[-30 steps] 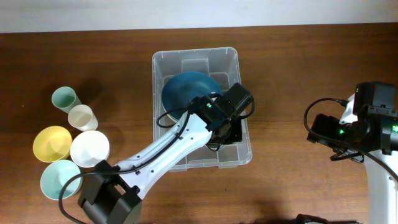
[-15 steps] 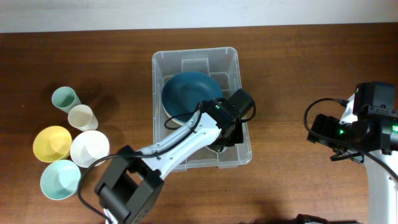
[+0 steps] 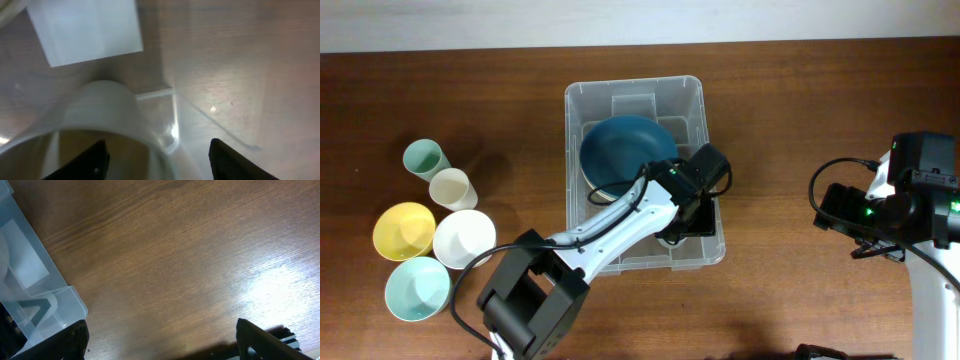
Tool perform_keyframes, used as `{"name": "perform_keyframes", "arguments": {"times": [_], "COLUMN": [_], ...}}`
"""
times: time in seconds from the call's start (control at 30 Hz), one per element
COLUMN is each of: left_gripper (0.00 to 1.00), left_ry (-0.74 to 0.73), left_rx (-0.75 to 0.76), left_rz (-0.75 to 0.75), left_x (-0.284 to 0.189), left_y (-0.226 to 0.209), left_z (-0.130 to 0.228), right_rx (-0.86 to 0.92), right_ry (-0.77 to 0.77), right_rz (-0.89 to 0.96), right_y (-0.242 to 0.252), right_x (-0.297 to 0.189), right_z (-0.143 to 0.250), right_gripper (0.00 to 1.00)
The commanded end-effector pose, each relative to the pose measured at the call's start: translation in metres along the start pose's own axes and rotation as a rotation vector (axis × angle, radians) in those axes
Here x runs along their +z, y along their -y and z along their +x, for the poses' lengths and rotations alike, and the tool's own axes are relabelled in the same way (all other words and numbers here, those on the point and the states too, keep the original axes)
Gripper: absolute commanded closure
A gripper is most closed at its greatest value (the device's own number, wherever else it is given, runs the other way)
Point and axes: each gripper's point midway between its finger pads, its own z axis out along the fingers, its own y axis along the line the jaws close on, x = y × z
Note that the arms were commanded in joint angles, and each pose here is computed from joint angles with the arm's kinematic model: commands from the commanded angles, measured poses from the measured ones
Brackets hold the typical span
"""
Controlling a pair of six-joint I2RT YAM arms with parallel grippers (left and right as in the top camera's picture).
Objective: Pack container
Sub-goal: 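Grasp the grey cup with the left gripper and place it in the container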
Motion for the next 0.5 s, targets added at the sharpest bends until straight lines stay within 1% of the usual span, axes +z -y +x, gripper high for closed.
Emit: {"name": "perform_keyframes", "arguments": {"times": [0.0, 0.07, 0.1, 0.27, 0.3, 0.33, 0.47], "left_gripper": [0.31, 0.31, 0.30, 0.29, 0.27, 0.27, 0.27], "left_ry": [0.046, 0.079, 0.120, 0.278, 0.339, 0.366, 0.431], "left_rx": [0.117, 0.144, 0.148, 0.149, 0.121, 0.099, -0.029], "left_rz": [0.069, 0.078, 0.059, -0.053, -0.105, -0.126, -0.190], "left_x": [-0.028, -0.048, -0.068, -0.133, -0.157, -0.168, -0.205], "left_y": [0.025, 0.031, 0.030, 0.010, -0.007, -0.018, -0.075], "left_z": [-0.015, -0.022, -0.029, -0.052, -0.061, -0.066, -0.085], "right_rx": [-0.007, -0.007, -0.007, -0.010, -0.010, -0.010, -0.010], "right_ry": [0.002, 0.002, 0.002, 0.004, 0.005, 0.006, 0.006], "right_rz": [0.007, 0.007, 0.007, 0.007, 0.007, 0.007, 0.007], "right_y": [0.001, 0.001, 0.001, 0.001, 0.001, 0.001, 0.001], "right_x": [0.000, 0.000, 0.000, 0.000, 0.000, 0.000, 0.000], "right_z": [0.000, 0.000, 0.000, 0.000, -0.001, -0.001, -0.001], "right_gripper": [0.10, 0.10, 0.10, 0.10, 0.10, 0.10, 0.10]}}
